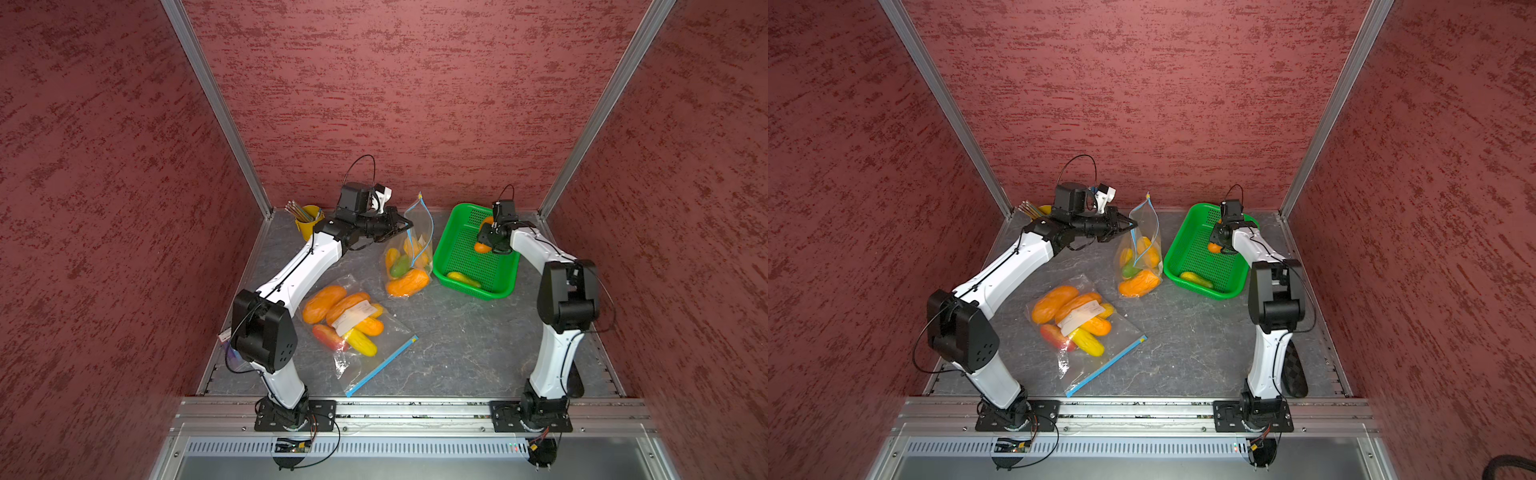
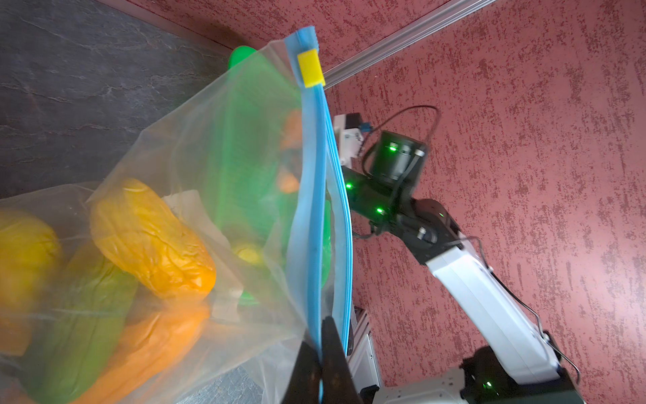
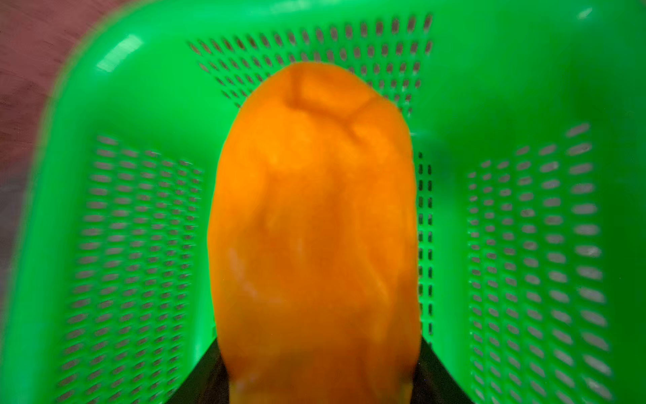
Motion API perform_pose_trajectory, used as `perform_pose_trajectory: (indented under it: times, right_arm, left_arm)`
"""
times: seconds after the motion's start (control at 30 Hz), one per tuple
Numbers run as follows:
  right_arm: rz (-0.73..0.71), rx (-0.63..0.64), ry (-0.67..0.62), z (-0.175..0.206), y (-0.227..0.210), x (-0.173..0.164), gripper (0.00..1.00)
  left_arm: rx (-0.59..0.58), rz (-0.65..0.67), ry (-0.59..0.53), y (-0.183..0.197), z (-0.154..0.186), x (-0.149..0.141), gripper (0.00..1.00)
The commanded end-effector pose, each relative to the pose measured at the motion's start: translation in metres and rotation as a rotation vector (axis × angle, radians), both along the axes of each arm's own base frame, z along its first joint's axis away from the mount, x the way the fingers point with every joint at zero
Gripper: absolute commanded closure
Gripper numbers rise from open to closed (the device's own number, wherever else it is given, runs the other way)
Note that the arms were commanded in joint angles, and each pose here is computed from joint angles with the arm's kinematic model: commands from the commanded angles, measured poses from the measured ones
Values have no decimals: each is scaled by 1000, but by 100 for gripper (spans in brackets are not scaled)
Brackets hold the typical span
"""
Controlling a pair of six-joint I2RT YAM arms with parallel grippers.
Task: Place the mango in a zip-top bag and seal the zipper
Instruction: Pick up the mango from the basket, then place the mango in the zipper food storage bag.
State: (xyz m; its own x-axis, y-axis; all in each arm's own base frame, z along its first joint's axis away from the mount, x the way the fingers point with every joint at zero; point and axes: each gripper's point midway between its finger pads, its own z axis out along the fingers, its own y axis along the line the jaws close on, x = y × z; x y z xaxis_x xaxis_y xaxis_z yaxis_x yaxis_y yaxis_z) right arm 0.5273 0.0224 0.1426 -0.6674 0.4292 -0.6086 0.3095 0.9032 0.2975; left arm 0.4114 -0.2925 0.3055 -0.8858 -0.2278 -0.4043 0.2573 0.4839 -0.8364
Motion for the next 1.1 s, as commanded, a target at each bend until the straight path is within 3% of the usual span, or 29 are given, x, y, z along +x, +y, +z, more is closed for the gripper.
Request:
perform_pose_trajectory:
  times: [0.0, 0.13, 0.2, 0.27, 0.37, 0.53, 0.7, 0.8, 0.9, 1.07]
  right_arm:
    - [85, 189, -343, 109, 32, 0, 71]
    - [217, 339, -705, 206, 82, -49, 75]
    - [302, 378, -916, 258, 116, -91, 74]
    - [364, 412, -1083, 290, 142, -126, 71]
    - [434, 444, -1221, 307, 170, -154, 71]
    - [536, 436, -1226, 296, 222, -143, 71]
    - [525, 391, -1125, 250, 242, -108, 69]
    - [512, 386, -1078, 233, 244, -100, 61]
    - [491, 369, -1057, 224, 239, -99, 42]
    - [485, 318, -1020, 215, 236, -95, 41]
  left_arm:
    - [-32, -12, -39, -4, 10, 1, 99]
    - [-33, -12, -35, -5, 10, 1, 99]
    - [-34, -12, -34, -6, 10, 1, 99]
    - [-33, -9, -33, -5, 11, 0, 99]
    - [-34, -7, -35, -4, 13, -2, 99]
    - [-36, -8, -41, -2, 18, -6, 99]
    - [-34, -10, -42, 0, 23, -10, 99]
    - [-30, -6, -47, 3, 25, -10, 98]
    - [-30, -3, -42, 6, 25, -10, 98]
    - [-37, -3, -51, 8, 30, -9, 98]
